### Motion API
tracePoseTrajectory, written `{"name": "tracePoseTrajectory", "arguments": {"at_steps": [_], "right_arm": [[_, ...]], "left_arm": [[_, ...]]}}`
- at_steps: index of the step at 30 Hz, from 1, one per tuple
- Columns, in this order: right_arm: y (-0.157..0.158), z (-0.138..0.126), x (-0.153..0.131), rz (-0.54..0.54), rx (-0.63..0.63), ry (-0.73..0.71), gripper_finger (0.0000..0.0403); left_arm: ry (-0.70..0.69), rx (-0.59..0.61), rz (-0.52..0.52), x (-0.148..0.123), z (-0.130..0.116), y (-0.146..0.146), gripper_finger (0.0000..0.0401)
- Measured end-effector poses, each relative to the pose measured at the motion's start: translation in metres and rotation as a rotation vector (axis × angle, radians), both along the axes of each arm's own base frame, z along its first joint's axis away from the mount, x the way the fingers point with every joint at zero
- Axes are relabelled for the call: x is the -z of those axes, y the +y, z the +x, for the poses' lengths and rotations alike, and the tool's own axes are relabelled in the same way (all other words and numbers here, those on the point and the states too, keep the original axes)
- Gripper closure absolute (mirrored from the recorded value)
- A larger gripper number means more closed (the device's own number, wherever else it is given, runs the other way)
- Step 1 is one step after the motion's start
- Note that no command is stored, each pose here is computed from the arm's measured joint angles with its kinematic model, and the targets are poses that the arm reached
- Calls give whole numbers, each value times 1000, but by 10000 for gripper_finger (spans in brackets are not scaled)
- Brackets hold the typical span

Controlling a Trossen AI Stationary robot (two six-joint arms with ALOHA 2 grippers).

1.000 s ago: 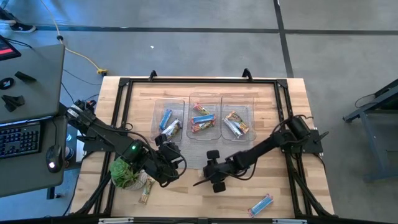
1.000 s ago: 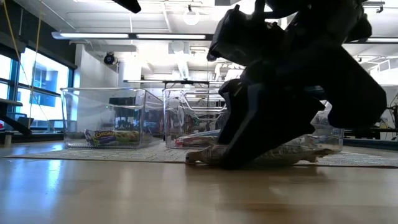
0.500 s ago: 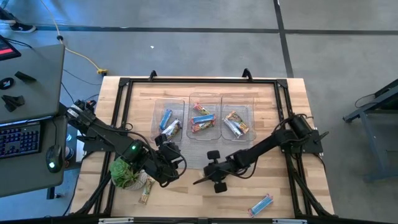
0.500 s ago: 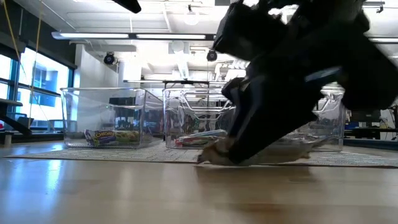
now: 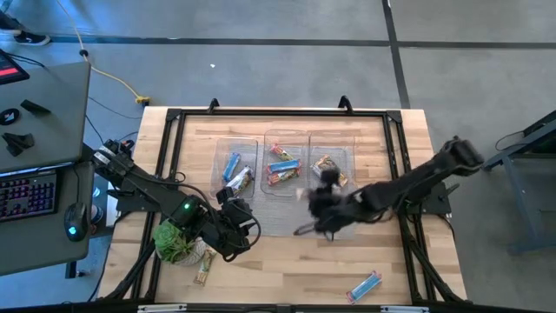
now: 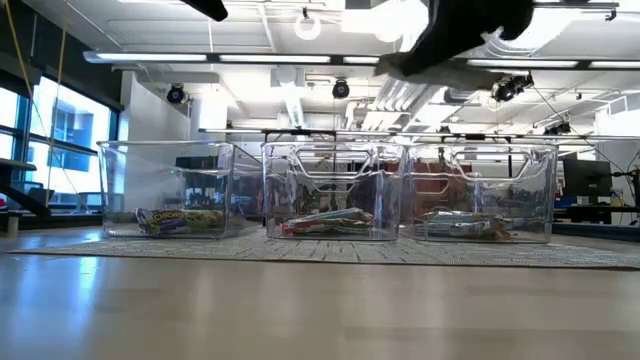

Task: Pick and place Granola Bars by type
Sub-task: Put the orange granola bar into the middle transparent bin

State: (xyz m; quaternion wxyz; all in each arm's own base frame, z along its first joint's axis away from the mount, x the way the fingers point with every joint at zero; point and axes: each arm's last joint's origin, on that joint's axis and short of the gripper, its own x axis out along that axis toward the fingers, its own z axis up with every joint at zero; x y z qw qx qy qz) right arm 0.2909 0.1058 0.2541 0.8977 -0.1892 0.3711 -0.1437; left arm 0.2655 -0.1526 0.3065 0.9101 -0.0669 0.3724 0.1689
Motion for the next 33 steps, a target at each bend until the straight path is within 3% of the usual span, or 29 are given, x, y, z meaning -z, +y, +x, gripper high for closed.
{"name": "tracePoseTrajectory", "arguments": {"at_steps": [3,7,15,19,26,33], "right_arm": [[-25,-16,-19,-56,169,-47,342],[-61,-24,-26,54,351,-79,335],[-124,-33,41,247,497,-4,333],[-140,-39,66,356,506,-52,333],[-158,-52,89,368,534,-58,330],[-162,-51,90,347,449,-62,294]], "left_arm": [[0,0,0,0,0,0,225],[-1,-1,1,0,0,0,225],[-1,-1,1,0,0,0,225],[1,2,-3,0,0,0,225],[2,2,-4,0,0,0,225],[2,2,-4,0,0,0,225]]}}
